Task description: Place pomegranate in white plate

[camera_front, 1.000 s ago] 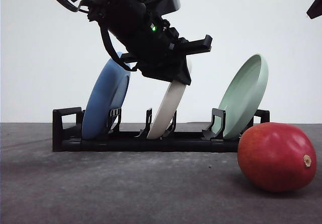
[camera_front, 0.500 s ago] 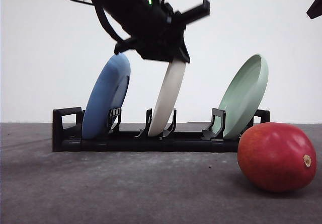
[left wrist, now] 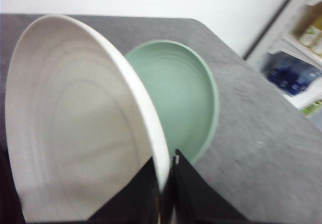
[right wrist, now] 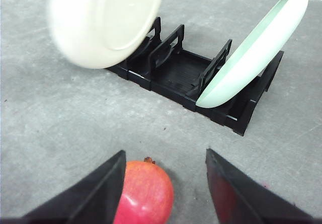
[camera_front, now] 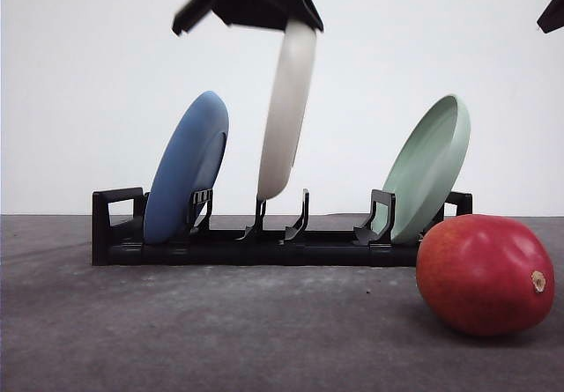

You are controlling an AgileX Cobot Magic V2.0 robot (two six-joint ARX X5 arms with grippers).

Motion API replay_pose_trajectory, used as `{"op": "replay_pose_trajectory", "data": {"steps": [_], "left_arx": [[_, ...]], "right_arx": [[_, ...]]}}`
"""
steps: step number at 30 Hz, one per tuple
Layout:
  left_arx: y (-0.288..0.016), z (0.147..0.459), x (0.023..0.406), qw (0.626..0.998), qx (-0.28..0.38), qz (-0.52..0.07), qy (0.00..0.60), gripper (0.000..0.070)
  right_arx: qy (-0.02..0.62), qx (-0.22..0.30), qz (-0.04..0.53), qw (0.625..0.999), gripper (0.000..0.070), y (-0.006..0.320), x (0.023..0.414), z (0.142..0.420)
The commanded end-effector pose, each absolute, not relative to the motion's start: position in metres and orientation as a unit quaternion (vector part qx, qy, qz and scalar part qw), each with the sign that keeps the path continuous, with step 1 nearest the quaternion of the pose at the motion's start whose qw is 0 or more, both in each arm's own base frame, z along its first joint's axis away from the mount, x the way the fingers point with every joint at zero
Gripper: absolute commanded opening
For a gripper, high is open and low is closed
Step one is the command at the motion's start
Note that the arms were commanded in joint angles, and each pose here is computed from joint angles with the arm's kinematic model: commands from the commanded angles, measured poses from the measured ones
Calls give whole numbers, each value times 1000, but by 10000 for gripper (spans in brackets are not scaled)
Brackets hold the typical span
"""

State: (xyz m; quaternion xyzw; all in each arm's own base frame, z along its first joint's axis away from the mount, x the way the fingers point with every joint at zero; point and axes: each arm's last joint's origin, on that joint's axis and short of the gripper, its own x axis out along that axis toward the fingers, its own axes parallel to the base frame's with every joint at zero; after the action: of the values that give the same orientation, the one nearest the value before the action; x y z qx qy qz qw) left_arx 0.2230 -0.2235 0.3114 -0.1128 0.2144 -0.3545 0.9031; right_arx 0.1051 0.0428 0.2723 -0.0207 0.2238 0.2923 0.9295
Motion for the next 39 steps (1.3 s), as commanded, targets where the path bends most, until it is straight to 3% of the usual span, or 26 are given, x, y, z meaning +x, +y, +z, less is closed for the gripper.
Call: {"op": "replay_pose_trajectory", "data": {"steps": [1,10,25,30,39], "left_arx": [[-224,326,217,900,-125,-368,200,13],[-203,331,184,892,-149,-389,174,13],[-157,248,132,865,-239,-441,19,11],[-154,225,124,862,-167,-477,28,10],[-168,202,111,847,64,-527,25,11]], "right_arx": [[213,-21,295,931,321,43,105,278],[217,-8,293,931,321,43,105,278],[223,-7,291,931,321,43,105,277],[226,-8,288,930,321,43,105,276],[227,-4,288,930,321,43,105,277]]}}
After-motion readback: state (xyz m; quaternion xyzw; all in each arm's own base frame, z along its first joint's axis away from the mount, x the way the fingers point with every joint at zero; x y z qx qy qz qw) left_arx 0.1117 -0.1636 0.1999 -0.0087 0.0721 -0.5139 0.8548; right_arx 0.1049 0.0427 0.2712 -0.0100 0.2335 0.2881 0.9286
